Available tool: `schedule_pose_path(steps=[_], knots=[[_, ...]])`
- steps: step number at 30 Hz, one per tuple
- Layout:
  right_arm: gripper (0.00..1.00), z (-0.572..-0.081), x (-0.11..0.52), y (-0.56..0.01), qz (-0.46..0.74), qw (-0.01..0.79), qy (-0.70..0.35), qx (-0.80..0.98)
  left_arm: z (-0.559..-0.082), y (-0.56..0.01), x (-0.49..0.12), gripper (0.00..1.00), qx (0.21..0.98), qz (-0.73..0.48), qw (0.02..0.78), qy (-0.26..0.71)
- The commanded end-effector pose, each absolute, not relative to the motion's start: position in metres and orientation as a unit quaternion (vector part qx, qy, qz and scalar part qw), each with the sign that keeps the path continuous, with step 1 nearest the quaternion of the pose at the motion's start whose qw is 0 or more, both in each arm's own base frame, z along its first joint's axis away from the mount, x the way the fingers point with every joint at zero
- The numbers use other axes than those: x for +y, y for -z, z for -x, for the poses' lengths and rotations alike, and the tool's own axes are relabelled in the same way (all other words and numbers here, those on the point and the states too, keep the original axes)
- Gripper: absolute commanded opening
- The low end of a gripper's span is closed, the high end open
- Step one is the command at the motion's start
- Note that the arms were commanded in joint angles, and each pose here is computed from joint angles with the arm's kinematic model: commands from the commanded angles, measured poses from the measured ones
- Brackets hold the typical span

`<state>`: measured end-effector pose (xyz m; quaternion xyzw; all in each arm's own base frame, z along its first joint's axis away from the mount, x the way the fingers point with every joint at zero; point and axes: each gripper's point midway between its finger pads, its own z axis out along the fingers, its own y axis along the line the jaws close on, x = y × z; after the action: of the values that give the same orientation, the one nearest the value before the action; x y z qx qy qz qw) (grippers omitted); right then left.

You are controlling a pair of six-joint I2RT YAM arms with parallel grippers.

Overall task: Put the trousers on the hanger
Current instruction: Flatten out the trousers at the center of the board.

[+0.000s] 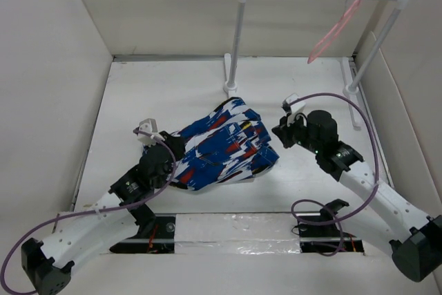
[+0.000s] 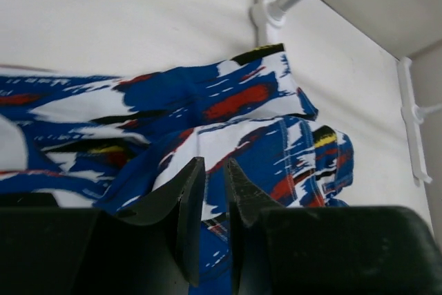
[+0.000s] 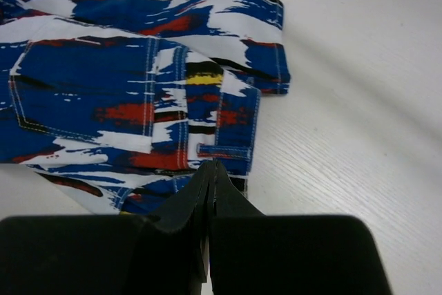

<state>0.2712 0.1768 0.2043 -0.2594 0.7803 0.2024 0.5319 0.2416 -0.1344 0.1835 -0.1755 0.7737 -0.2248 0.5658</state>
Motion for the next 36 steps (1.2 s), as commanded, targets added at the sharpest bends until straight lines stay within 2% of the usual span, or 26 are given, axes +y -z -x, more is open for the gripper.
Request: schedule_pose_path(steps=[1, 3, 4, 6, 7, 8, 11, 22, 26, 28, 29, 30, 31, 32, 34, 35, 36], knots=[[0.0, -0.279, 0.197, -0.217, 0.273, 0.558, -0.203, 0.757, -0.234, -0.177, -0.1, 0.16, 0.769, 0.261, 0.556, 0.179], [0.12, -0.282, 0.201, -0.201, 0.273, 0.542, -0.19, 0.772, -0.225, -0.162, -0.094, 0.21, 0.786, 0.271, 0.531, 0.163], [0.32, -0.282, 0.203, -0.197, 0.276, 0.537, -0.189, 0.774, -0.218, -0.151, -0.09, 0.27, 0.8, 0.27, 0.516, 0.149], [0.52, -0.286, 0.201, -0.18, 0.263, 0.524, -0.18, 0.79, -0.213, -0.139, -0.089, 0.34, 0.806, 0.283, 0.499, 0.147], [0.65, -0.288, 0.201, -0.178, 0.258, 0.525, -0.18, 0.791, -0.211, -0.138, -0.09, 0.43, 0.81, 0.28, 0.492, 0.151], [0.7, -0.292, 0.197, -0.175, 0.246, 0.528, -0.175, 0.794, -0.209, -0.137, -0.091, 0.48, 0.812, 0.281, 0.487, 0.154], [0.75, -0.305, 0.192, -0.16, 0.228, 0.535, -0.185, 0.792, -0.205, -0.132, -0.098, 0.59, 0.819, 0.277, 0.473, 0.172], [0.8, -0.315, 0.21, -0.123, 0.257, 0.477, -0.264, 0.798, -0.193, -0.089, -0.133, 0.61, 0.865, 0.22, 0.401, 0.205], [0.76, -0.321, 0.216, -0.117, 0.263, 0.467, -0.277, 0.797, -0.195, -0.084, -0.136, 0.61, 0.866, 0.218, 0.4, 0.205], [0.61, -0.323, 0.215, -0.116, 0.243, 0.465, -0.287, 0.802, -0.198, -0.087, -0.136, 0.61, 0.863, 0.214, 0.409, 0.205], [0.47, -0.324, 0.215, -0.118, 0.241, 0.471, -0.287, 0.799, -0.2, -0.087, -0.137, 0.6, 0.863, 0.211, 0.412, 0.203], [0.45, -0.326, 0.213, -0.12, 0.235, 0.475, -0.282, 0.8, -0.202, -0.086, -0.137, 0.6, 0.864, 0.205, 0.415, 0.198], [0.26, -0.327, 0.213, -0.122, 0.235, 0.479, -0.28, 0.799, -0.206, -0.088, -0.141, 0.57, 0.861, 0.203, 0.42, 0.204], [0.17, -0.329, 0.207, -0.123, 0.227, 0.482, -0.274, 0.801, -0.207, -0.082, -0.143, 0.55, 0.866, 0.197, 0.416, 0.197], [0.05, -0.325, 0.202, -0.134, 0.216, 0.501, -0.271, 0.793, -0.21, -0.076, -0.147, 0.51, 0.868, 0.19, 0.415, 0.196], [0.0, -0.326, 0.197, -0.139, 0.207, 0.512, -0.266, 0.79, -0.215, -0.074, -0.153, 0.41, 0.868, 0.182, 0.417, 0.199], [0.0, -0.325, 0.194, -0.143, 0.202, 0.519, -0.262, 0.788, -0.22, -0.074, -0.156, 0.37, 0.866, 0.18, 0.421, 0.201]])
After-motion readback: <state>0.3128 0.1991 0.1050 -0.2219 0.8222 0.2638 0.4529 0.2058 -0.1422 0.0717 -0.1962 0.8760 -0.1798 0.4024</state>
